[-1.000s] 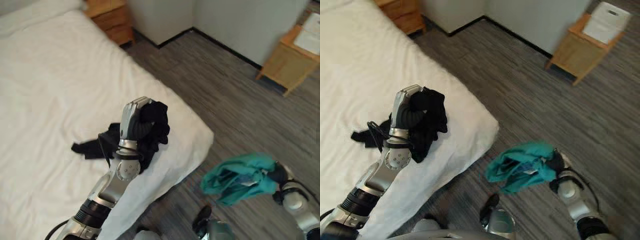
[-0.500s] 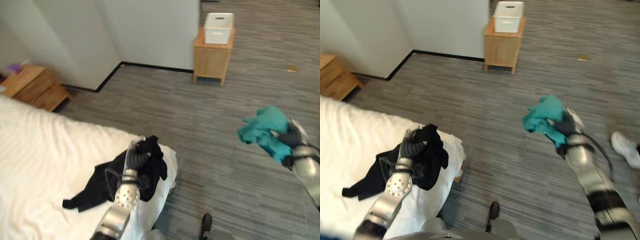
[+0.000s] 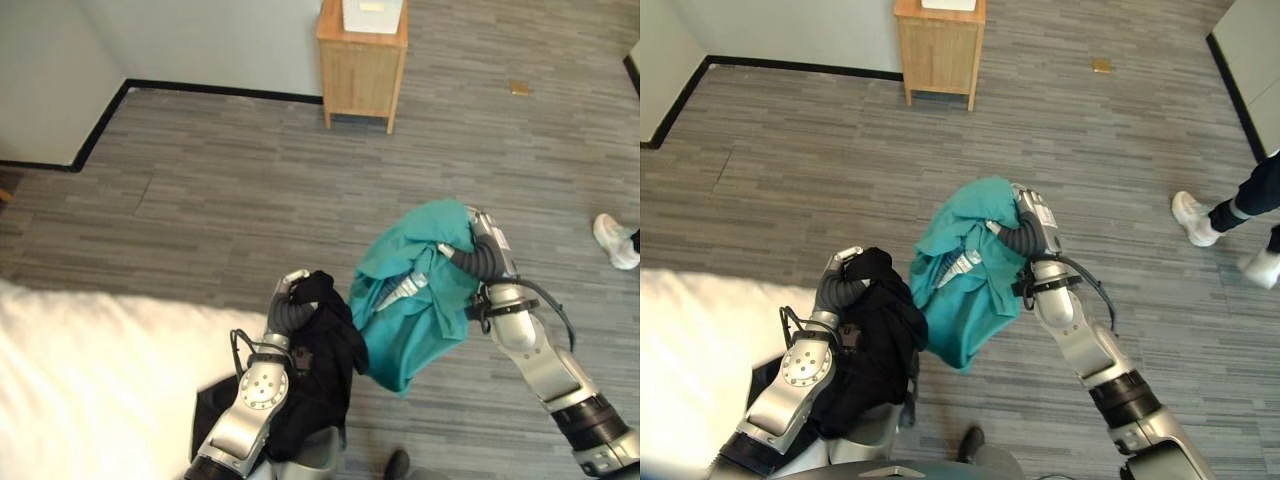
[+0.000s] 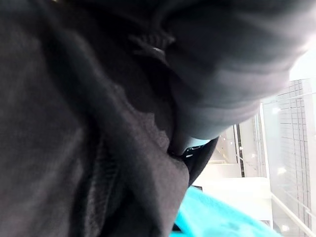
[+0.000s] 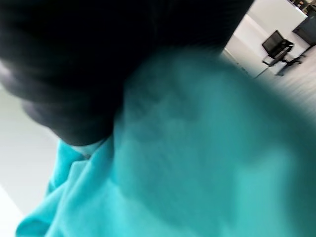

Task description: Pick up bed clothes into laundry basket.

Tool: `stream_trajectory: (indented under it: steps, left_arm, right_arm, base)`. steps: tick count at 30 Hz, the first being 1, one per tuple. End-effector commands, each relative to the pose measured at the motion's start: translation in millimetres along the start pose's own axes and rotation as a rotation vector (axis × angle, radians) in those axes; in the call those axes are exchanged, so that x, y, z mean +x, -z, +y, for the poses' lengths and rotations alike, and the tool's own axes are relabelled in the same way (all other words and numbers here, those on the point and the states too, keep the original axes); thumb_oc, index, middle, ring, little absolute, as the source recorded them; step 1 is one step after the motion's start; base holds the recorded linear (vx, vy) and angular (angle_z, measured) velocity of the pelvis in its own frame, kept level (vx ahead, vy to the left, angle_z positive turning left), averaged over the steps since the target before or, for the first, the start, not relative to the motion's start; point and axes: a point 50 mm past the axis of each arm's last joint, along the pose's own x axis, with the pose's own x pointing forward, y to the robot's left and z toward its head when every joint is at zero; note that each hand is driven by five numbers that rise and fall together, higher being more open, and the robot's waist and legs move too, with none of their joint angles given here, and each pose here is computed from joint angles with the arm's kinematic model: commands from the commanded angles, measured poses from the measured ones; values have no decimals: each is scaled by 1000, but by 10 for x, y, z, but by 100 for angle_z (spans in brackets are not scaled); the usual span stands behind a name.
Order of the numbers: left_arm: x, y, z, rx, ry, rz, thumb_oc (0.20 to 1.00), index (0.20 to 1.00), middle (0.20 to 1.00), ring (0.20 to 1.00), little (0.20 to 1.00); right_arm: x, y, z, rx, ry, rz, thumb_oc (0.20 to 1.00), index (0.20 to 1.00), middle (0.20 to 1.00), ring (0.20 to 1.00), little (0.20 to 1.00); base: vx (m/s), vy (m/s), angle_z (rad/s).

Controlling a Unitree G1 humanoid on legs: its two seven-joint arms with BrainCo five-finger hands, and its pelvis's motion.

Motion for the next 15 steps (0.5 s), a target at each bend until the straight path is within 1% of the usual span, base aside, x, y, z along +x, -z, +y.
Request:
stream_trajectory:
  steps: [1,5,6,7,8,9,11,12,15]
  left_arm:
    - [146,-489,-53,-22,11,-249,200,200,200,200,200]
    - [146,-489,-53,-22,11,-249,200,200,200,200,200]
    - [146,-489,-53,-22,11,-249,200,200,200,200,200]
    - [183,-611,-112,-57,21,-304,200,200,200,200,200]
    - [133,-546,-69,-81,11,-275,200,200,200,200,200]
    - [119,-530,-36,-75,6,-267,200,200,200,200,200]
    - [111,-499,-18,-71,10,-255,200,200,200,200,200]
    - [113,-474,-35,-72,16,-241,200,200,200,200,200]
    - [112,-452,-117,-156,29,-209,200,200,200,200,200]
  right_arm:
    - [178,-245,-227,-6,162,-127,200,200,200,200,200]
    - [178,-245,-227,-6,162,-127,200,200,200,200,200]
    - [178,-245,-227,-6,162,-127,200,200,200,200,200]
    - [145,-261,-239,8,164,-129,200,200,200,200,200]
    - [102,-229,-216,15,153,-100,200,200,200,200,200]
    - [95,-241,-204,11,154,-100,200,200,200,200,200]
    - [72,-236,-174,-8,144,-93,200,200,200,200,200]
    - [51,-217,-153,-10,139,-82,200,200,200,200,200]
    - [26,-190,-186,-16,127,-85,200,200,200,200,200]
  base:
    - [0,0,0]
    - [-3,0,34]
    - [816,81,24]
    - [1553,-222,29]
    - [1733,-293,50]
    - [1278,-483,123]
    - [564,-169,91]
    - [356,-125,-5]
    - [480,-366,74]
